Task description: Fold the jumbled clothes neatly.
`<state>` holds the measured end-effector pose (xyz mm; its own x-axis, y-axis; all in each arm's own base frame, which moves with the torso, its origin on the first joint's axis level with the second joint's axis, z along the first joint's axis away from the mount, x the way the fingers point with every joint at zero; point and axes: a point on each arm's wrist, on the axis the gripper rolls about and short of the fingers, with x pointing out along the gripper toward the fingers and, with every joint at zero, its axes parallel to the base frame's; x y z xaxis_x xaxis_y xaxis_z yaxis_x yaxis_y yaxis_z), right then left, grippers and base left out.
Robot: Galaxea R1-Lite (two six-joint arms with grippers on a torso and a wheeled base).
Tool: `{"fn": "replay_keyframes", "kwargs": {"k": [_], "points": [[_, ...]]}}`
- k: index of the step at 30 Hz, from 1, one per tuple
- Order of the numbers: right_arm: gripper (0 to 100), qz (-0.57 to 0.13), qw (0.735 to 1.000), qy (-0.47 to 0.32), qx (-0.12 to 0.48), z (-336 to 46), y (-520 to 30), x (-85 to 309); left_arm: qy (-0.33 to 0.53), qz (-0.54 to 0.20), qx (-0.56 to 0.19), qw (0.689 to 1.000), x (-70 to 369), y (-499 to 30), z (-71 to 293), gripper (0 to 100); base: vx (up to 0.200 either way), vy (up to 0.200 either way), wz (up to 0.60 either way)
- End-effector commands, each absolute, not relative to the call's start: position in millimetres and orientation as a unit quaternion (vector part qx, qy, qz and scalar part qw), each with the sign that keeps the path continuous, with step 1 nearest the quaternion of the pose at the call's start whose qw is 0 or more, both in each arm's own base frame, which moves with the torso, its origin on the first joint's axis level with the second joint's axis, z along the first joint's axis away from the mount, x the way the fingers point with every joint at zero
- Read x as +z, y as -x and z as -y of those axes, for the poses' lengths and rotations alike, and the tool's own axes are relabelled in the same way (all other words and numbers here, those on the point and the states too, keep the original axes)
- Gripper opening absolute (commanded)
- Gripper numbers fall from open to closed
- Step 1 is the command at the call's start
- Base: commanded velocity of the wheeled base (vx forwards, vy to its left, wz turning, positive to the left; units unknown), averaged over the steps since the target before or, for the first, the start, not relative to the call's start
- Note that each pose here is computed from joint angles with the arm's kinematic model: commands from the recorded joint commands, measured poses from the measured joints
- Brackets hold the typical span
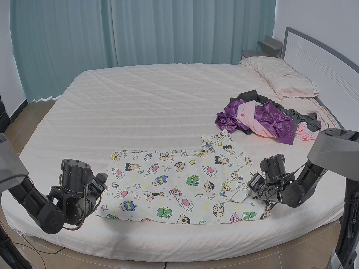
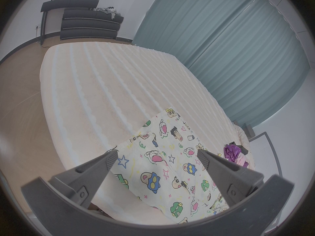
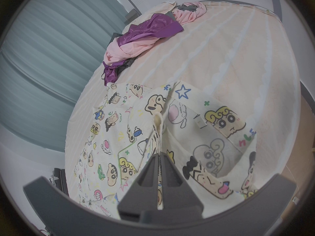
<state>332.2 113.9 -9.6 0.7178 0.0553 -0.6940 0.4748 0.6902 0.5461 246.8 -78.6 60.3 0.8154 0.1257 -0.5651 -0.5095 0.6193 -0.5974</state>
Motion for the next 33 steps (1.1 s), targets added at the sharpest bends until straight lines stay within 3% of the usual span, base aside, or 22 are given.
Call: {"fn": "replay_keyframes", "kwargs": {"k": [1,16,33], "points": [[0,-0.342,0.853,-0.379,-0.11,-113,-319,13,0.396,-0.242,0.182,0.867,61,-247,79,100,0.0,0.0,0.0],[0,-0.346,0.864,-0.364,-0.045,-135,-273,91,0.395,-0.244,0.179,0.867,60,-246,81,100,0.0,0.0,0.0],[0,-0.382,0.875,-0.291,-0.056,-153,-226,67,0.395,-0.245,0.179,0.867,60,-245,81,100,0.0,0.0,0.0]]}}
